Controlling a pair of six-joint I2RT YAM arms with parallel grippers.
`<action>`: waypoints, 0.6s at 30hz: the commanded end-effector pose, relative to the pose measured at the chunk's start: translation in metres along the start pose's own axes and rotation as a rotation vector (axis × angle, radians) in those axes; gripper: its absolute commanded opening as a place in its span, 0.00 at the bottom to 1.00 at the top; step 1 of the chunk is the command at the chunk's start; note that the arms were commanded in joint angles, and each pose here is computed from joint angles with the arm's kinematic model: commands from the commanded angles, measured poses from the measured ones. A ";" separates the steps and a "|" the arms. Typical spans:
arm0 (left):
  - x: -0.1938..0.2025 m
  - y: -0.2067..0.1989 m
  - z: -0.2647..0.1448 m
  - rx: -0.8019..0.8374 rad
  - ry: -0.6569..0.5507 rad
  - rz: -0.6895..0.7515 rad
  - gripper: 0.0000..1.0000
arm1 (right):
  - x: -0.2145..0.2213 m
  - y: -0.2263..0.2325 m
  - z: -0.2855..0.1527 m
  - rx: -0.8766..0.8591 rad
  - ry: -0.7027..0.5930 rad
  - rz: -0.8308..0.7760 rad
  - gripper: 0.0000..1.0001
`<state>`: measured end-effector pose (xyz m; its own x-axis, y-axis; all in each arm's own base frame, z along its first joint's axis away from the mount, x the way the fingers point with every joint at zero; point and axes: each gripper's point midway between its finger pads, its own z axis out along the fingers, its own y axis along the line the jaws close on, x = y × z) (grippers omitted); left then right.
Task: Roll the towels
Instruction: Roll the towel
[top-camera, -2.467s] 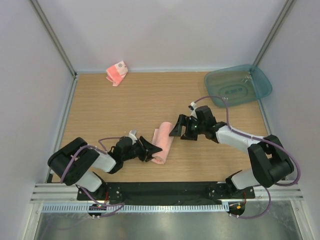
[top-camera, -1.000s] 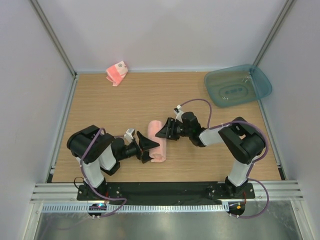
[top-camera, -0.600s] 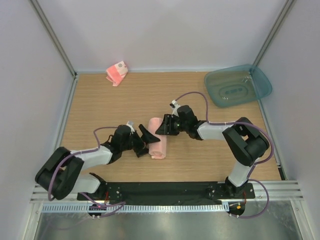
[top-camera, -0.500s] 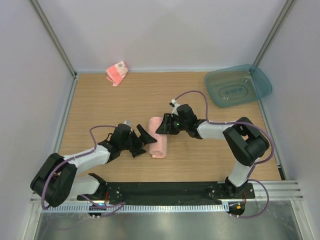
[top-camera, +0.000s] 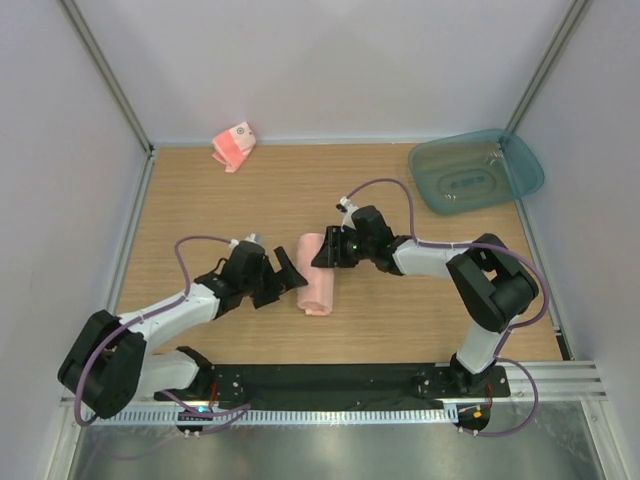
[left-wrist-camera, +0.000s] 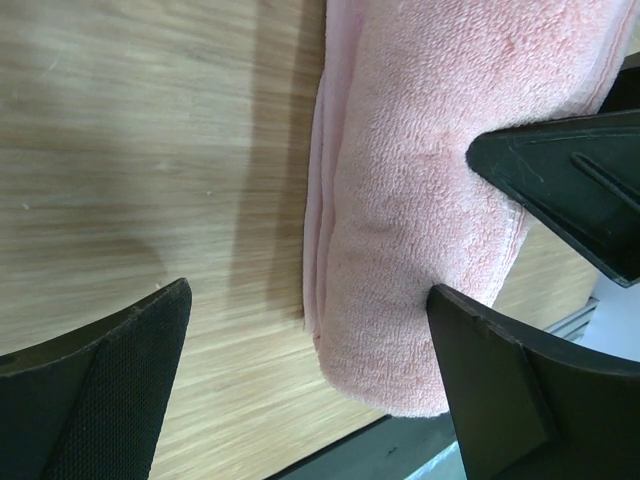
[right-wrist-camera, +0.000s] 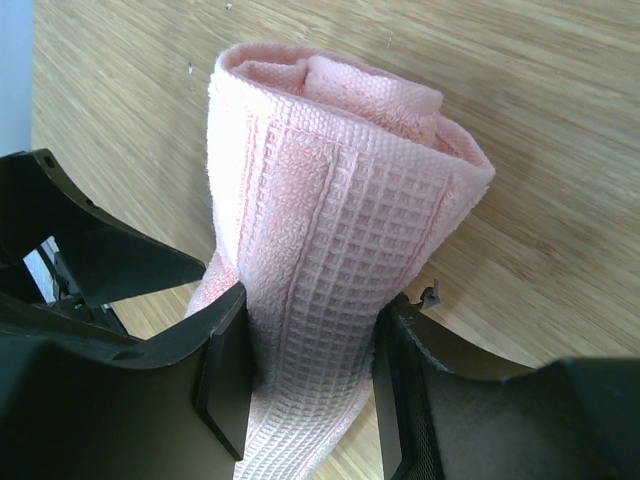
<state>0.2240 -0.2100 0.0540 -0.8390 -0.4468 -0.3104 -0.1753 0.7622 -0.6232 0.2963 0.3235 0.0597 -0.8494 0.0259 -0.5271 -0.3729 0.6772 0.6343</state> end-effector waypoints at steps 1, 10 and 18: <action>-0.019 -0.006 0.002 -0.027 -0.049 0.079 1.00 | -0.008 -0.005 -0.001 0.027 -0.011 -0.050 0.49; -0.028 -0.019 0.018 0.002 -0.061 0.102 0.95 | -0.006 -0.005 0.001 0.024 0.002 -0.042 0.50; -0.001 0.008 0.046 -0.041 0.025 0.085 0.80 | -0.010 -0.002 0.006 0.008 0.000 -0.018 0.62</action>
<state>0.2554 -0.2325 0.0441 -0.8516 -0.3878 -0.3526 -0.1008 0.7814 -0.6158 0.3020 0.3197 0.0570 -0.8493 0.0222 -0.5275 -0.3695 0.6887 0.6238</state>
